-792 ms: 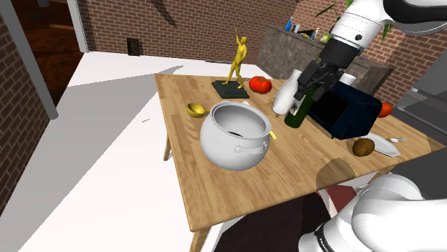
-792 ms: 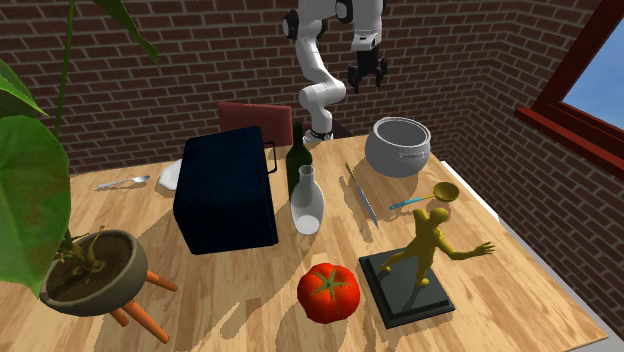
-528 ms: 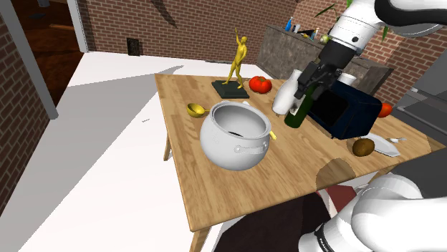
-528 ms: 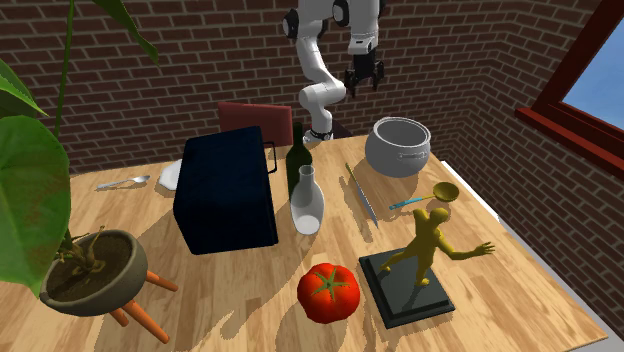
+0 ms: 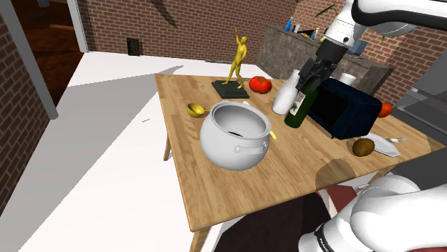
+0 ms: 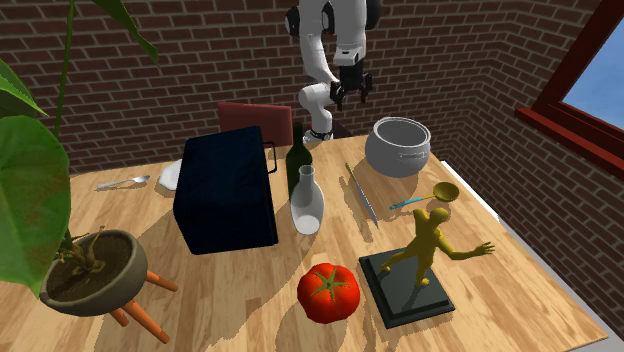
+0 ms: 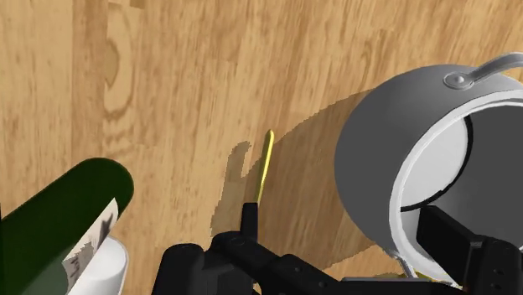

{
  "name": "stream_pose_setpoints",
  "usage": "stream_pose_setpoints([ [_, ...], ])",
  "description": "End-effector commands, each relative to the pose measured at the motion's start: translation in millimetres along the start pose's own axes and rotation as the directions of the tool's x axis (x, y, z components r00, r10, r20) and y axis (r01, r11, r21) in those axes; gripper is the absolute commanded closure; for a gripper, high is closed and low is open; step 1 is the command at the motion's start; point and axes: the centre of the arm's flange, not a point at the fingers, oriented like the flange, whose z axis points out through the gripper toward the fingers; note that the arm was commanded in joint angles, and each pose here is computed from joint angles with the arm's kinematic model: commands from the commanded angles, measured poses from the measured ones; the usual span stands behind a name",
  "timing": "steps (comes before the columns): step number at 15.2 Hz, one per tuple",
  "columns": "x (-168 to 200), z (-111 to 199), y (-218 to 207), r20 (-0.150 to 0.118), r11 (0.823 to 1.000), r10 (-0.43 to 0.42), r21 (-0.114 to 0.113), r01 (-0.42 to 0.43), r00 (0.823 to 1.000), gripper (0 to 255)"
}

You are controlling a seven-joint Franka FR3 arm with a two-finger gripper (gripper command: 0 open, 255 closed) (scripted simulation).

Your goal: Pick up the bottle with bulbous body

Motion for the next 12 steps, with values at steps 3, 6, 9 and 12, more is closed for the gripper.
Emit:
stream_pose_setpoints([
  [3,30.3,6.4,38.9,-0.005,1.0,-0.016,-0.016,0.016,1.0,0],
  [6,53.0,8.6,69.1,-0.01,0.999,-0.028,-0.027,0.027,1.0,0],
  [9,76.1,10.4,99.0,-0.013,0.999,-0.039,-0.038,0.038,0.999,0],
  [12,99.4,11.7,128.7,-0.017,0.998,-0.05,-0.05,0.049,0.999,0],
])
